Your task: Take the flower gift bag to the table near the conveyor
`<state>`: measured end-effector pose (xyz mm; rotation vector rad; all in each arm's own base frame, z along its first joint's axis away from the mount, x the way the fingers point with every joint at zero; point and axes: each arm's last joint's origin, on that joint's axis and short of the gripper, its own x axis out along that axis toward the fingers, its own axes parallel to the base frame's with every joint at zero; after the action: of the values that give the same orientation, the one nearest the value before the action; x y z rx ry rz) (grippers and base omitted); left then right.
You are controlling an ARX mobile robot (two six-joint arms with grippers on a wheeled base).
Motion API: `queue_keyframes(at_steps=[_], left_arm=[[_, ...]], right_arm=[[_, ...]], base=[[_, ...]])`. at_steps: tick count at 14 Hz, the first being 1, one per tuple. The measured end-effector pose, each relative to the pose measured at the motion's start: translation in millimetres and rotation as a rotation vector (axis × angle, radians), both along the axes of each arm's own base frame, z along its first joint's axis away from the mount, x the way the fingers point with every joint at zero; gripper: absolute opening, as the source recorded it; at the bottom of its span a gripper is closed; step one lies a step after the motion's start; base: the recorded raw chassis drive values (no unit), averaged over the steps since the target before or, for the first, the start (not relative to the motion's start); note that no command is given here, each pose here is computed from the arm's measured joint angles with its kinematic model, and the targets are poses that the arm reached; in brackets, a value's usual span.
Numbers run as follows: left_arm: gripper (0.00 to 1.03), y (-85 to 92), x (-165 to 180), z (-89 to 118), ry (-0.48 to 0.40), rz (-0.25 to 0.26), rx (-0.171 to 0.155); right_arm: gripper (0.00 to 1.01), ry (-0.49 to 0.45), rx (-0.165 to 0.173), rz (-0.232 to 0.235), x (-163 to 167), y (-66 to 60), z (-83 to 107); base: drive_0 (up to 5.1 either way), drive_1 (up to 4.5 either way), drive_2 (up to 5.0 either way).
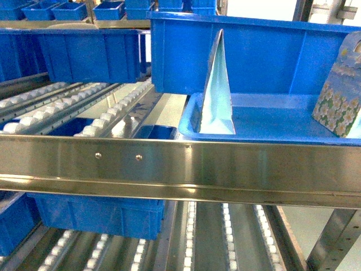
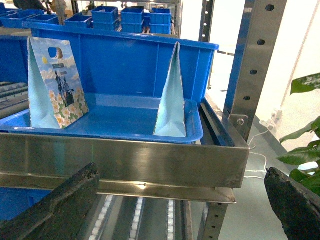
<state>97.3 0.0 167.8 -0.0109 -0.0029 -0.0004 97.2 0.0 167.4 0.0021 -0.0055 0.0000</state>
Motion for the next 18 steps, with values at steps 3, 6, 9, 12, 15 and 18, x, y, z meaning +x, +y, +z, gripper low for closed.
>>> queue_keyframes(at_steps=[3, 6, 9, 12, 15, 18], left_arm=[[0.98, 0.0, 0.0, 0.0, 0.0, 0.0, 0.0], [0.98, 0.0, 0.0, 0.0, 0.0, 0.0, 0.0], [0.98, 0.0, 0.0, 0.0, 0.0, 0.0, 0.0], [0.98, 0.0, 0.0, 0.0, 0.0, 0.0, 0.0], [0.98, 0.0, 0.0, 0.0, 0.0, 0.0, 0.0], [0.98, 0.0, 0.0, 0.0, 0.0, 0.0, 0.0]], right_arm=[[0.98, 0.0, 0.0, 0.0, 0.0, 0.0, 0.0], [0.98, 0.0, 0.0, 0.0, 0.0, 0.0, 0.0], [0.98, 0.0, 0.0, 0.0, 0.0, 0.0, 0.0], [0.98, 0.0, 0.0, 0.0, 0.0, 0.0, 0.0], [0.98, 0.0, 0.0, 0.0, 0.0, 0.0, 0.0], [0.98, 0.0, 0.0, 0.0, 0.0, 0.0, 0.0]], base=[[0.0, 0.0, 0.0], [0.0, 0.0, 0.0], [0.0, 0.0, 0.0], [0.0, 0.0, 0.0], [0.0, 0.0, 0.0], [0.0, 0.0, 0.0]])
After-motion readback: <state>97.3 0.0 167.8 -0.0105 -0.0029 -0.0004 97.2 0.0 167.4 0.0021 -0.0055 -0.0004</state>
